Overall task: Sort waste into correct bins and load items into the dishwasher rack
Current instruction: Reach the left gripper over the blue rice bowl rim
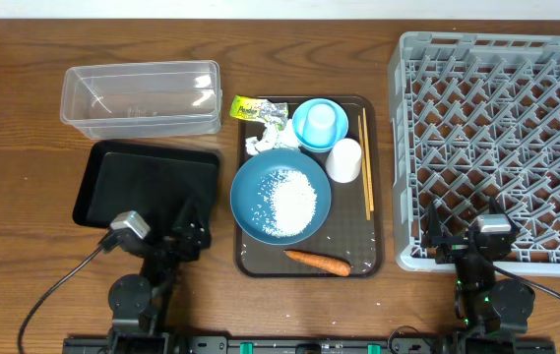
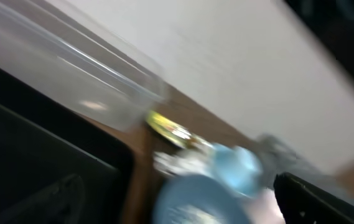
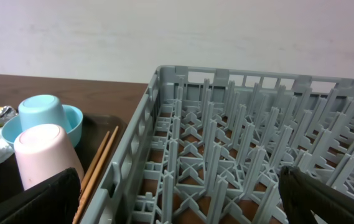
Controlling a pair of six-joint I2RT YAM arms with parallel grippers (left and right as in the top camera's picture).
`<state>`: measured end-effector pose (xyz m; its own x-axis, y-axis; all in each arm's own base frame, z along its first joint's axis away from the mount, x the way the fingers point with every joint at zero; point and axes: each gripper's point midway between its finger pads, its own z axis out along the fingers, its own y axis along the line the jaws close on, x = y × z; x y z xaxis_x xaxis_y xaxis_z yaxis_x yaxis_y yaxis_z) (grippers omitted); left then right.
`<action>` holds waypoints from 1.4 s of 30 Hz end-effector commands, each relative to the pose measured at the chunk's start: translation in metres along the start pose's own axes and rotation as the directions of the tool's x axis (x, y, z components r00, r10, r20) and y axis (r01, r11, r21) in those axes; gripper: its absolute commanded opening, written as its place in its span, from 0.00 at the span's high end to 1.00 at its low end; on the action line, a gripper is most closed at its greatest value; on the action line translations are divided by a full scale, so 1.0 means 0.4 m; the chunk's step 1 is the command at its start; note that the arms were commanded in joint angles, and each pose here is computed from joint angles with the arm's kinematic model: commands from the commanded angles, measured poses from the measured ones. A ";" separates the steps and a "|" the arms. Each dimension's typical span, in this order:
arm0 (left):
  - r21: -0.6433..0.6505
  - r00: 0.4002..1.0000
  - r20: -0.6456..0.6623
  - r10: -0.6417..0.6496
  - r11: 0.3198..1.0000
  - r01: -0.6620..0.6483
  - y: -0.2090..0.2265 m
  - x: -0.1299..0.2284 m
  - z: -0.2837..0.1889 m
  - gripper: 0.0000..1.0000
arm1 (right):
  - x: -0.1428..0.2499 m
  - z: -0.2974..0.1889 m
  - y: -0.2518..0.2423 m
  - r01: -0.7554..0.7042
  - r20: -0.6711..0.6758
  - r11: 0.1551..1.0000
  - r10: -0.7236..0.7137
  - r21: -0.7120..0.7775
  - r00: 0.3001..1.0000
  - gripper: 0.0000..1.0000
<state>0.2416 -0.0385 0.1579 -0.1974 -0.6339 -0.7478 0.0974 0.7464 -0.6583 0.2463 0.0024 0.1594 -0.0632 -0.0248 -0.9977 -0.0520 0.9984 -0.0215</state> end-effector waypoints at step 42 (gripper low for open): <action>-0.047 0.488 -0.872 0.033 0.987 -0.151 -0.296 0.005 -0.157 0.02 | 0.003 0.000 0.011 0.009 -0.004 1.000 -0.009 -0.017 1.000 0.01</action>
<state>0.1685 -0.1087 0.2451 -0.9250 -0.1879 -0.3303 0.0383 0.8187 -0.5729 0.2463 0.0024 0.1594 -0.0636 -0.0248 -0.9977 -0.0520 0.9984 -0.0215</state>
